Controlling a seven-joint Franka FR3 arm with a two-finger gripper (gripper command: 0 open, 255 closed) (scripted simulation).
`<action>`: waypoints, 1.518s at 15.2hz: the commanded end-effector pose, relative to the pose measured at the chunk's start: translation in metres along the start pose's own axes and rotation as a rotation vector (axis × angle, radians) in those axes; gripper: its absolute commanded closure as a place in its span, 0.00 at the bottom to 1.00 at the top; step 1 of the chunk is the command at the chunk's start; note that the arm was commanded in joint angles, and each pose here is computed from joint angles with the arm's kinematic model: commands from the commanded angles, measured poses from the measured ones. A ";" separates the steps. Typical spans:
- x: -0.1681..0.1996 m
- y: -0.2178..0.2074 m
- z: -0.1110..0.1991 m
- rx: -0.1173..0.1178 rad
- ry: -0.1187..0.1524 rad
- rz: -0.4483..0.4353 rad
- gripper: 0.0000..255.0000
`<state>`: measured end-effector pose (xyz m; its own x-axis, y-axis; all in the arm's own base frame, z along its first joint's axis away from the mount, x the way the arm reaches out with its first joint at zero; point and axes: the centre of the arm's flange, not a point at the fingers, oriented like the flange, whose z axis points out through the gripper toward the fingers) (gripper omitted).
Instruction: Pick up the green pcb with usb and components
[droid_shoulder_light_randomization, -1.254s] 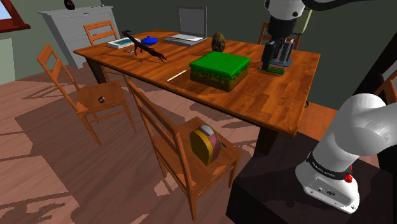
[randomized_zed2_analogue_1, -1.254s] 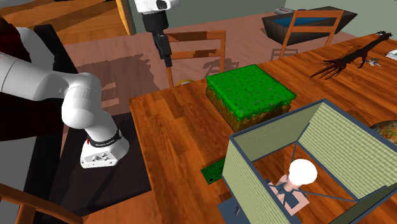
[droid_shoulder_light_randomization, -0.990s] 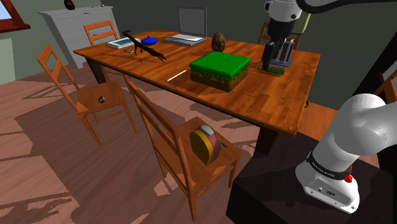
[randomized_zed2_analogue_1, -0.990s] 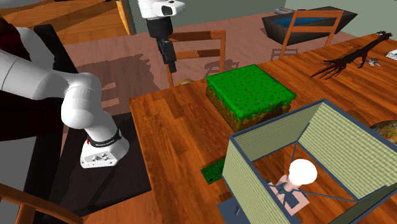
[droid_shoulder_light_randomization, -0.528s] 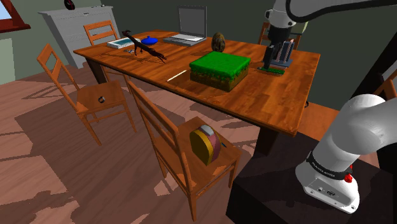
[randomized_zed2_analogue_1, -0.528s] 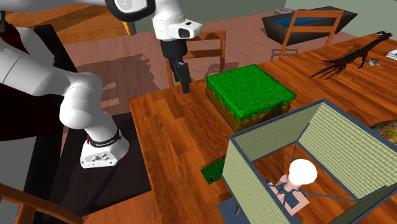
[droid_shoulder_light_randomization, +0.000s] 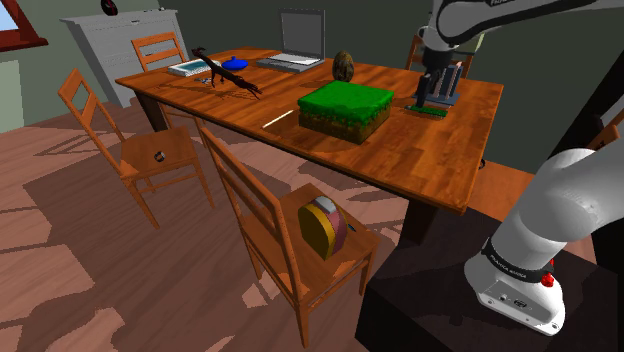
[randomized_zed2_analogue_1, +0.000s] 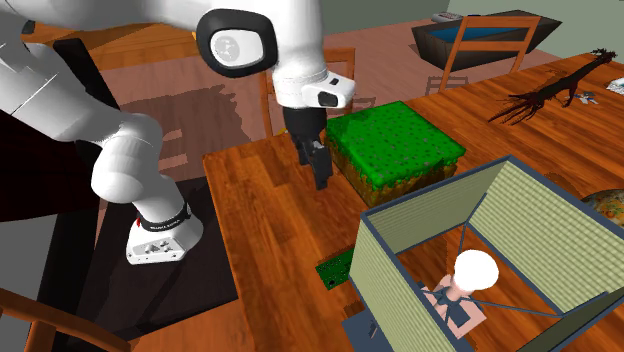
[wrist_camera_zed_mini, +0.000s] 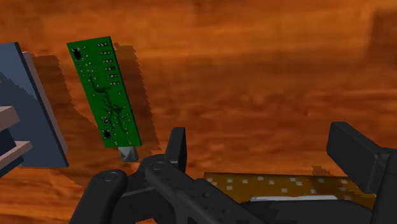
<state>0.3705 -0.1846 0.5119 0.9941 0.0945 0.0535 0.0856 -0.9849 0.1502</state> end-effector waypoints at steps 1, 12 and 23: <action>0.005 0.022 0.012 0.001 -0.003 0.000 0.00; 0.032 0.147 0.085 0.013 -0.021 0.004 0.00; 0.030 0.144 0.127 0.013 -0.021 0.004 1.00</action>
<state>0.4213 -0.3418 0.4112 0.9955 0.0881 0.0336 0.0828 -0.9871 0.1368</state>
